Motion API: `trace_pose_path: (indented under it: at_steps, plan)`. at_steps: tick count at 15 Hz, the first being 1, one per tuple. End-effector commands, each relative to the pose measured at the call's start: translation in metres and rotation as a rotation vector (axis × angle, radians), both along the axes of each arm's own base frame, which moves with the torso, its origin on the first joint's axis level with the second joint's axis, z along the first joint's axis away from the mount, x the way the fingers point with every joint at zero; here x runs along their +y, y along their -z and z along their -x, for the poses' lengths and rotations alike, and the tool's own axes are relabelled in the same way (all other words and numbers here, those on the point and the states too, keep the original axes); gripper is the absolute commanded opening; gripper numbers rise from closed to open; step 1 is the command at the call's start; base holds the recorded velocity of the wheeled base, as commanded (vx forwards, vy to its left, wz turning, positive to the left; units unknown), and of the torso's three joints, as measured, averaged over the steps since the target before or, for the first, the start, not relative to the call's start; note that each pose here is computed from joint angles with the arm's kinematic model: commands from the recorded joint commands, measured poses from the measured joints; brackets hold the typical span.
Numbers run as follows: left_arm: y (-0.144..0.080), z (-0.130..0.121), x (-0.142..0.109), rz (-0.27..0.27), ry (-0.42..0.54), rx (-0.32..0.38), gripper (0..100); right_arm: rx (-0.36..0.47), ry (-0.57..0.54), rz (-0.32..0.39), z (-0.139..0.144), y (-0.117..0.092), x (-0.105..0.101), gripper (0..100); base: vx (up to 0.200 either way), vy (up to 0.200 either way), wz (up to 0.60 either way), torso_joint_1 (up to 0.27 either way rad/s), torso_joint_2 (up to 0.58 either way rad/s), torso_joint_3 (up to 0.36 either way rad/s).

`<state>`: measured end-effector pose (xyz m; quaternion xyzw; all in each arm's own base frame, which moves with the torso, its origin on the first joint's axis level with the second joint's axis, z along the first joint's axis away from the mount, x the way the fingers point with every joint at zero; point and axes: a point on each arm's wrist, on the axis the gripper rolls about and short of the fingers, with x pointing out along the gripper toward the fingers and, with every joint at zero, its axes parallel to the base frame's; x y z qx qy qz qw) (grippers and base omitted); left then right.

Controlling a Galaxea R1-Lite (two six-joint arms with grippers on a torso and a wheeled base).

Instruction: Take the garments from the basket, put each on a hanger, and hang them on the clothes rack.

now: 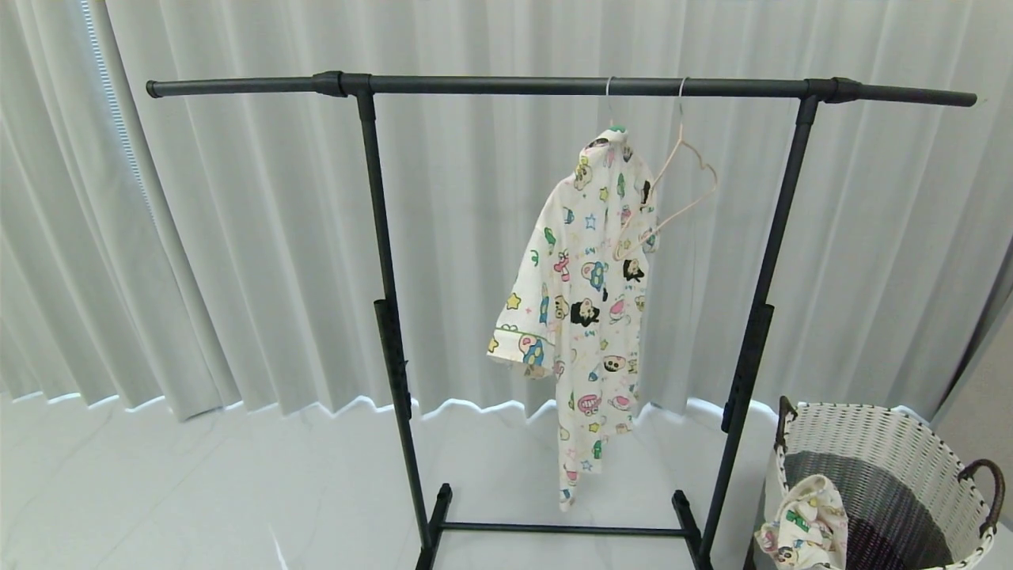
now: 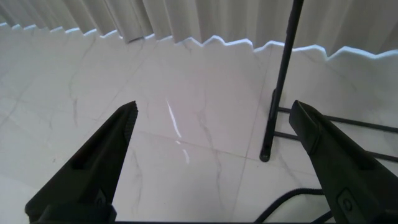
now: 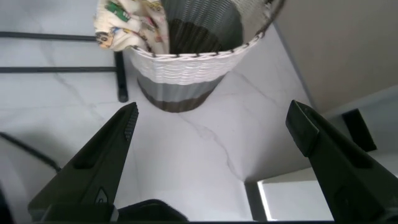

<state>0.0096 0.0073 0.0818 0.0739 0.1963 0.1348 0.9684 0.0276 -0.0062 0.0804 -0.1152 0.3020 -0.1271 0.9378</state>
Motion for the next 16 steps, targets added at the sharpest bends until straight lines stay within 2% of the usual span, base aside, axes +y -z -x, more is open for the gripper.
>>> trace_pose_path:
  at_steps: [1, 6, 15, 16]
  plan:
    - [-0.0002, 0.0011, 0.0001, 0.001, 0.0, -0.014, 100, 0.003, -0.001, 0.002, -0.0004, -0.0002, 0.0, 100, 0.0, 0.0, 0.0, -0.061, 0.12, 0.036]
    - [-0.0002, 0.0002, 0.0, 0.0, 0.0, -0.003, 100, 0.003, -0.001, 0.002, -0.0004, -0.0002, 0.0, 100, 0.0, 0.0, 0.0, -0.004, 0.01, 0.007]
    - [-0.0001, -0.0004, 0.0, 0.0, 0.0, 0.004, 100, 0.003, -0.001, 0.002, -0.0004, -0.0002, 0.0, 100, 0.0, -0.2, 0.0, 0.0, 0.01, 0.005]
    - [-0.0001, -0.0007, -0.0001, -0.001, 0.0, 0.007, 100, 0.003, -0.002, 0.002, -0.0005, -0.0002, 0.0001, 100, 0.2, 0.0, 0.0, -0.002, 0.0, 0.002]
